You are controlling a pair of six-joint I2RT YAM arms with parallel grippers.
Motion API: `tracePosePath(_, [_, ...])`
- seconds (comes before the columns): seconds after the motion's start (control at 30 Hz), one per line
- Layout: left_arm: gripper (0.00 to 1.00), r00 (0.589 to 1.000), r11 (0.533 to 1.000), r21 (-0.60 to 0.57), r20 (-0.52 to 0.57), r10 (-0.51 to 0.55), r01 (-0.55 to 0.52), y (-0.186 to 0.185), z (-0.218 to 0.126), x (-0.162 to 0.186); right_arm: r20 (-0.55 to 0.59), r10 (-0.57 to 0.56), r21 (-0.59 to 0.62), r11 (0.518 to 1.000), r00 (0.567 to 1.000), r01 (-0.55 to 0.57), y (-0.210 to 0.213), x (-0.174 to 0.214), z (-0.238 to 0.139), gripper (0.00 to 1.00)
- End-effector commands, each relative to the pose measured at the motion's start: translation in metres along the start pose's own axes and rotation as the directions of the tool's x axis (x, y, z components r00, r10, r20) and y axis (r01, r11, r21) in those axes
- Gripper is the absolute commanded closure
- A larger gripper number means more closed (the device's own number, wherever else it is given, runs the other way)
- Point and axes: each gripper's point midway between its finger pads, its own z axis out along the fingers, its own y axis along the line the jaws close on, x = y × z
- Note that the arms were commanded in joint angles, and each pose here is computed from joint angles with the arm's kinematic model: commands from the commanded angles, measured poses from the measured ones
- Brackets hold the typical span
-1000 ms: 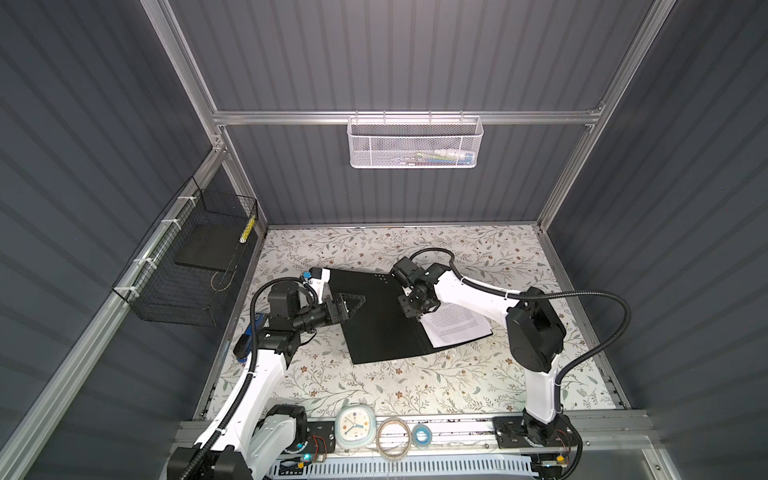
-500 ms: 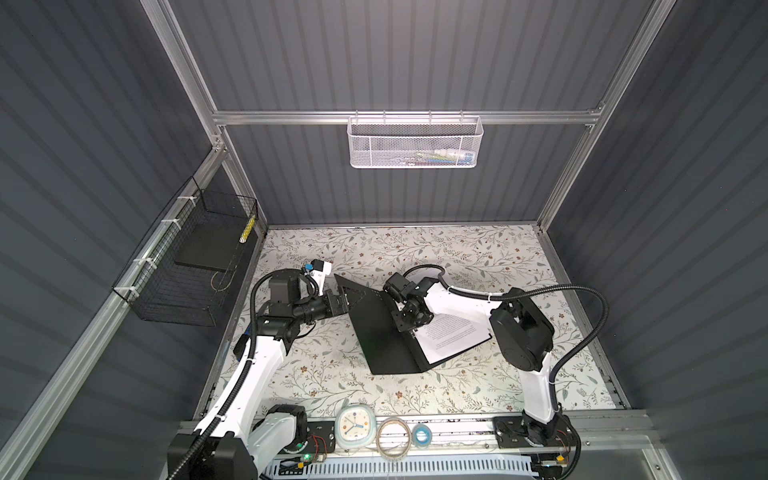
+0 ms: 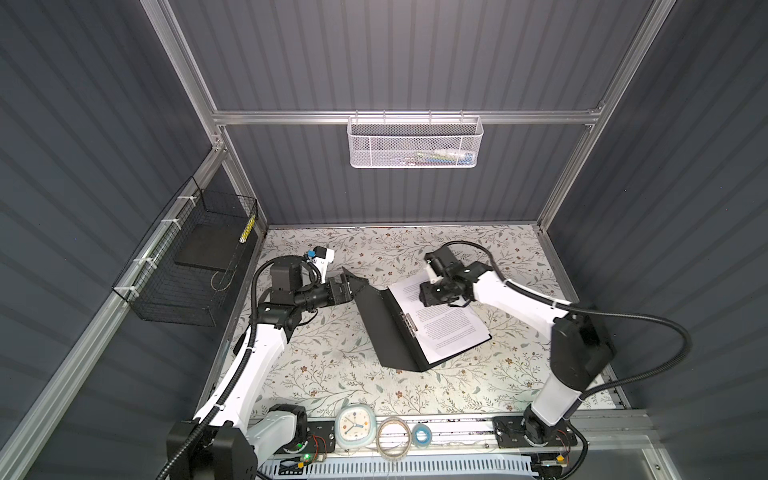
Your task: Put the files into the folder
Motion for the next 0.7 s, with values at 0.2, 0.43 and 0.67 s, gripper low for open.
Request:
tracePosePath(0.2, [0.01,0.997,0.996,0.029,0.022,0.080,-0.080,-0.033,0.042,-0.018,0.070,0.367,-0.248,0.907,0.928,-0.340,-0.095,0.036,-0.016,0.36])
tracePosePath(0.43, [0.01,0.990,0.990,0.035,-0.034,0.137,-0.136,-0.040,0.093,-0.011,0.283,0.465,-0.290,0.875,0.839,-0.387,-0.133,0.035,-0.087,0.34])
tracePosePath(0.67, [0.00,0.978,0.980,0.070,-0.080,0.191,-0.186,-0.051,0.143,-0.002,0.369,0.424,-0.242,0.903,0.827,-0.354,-0.132,0.038,-0.131,0.32])
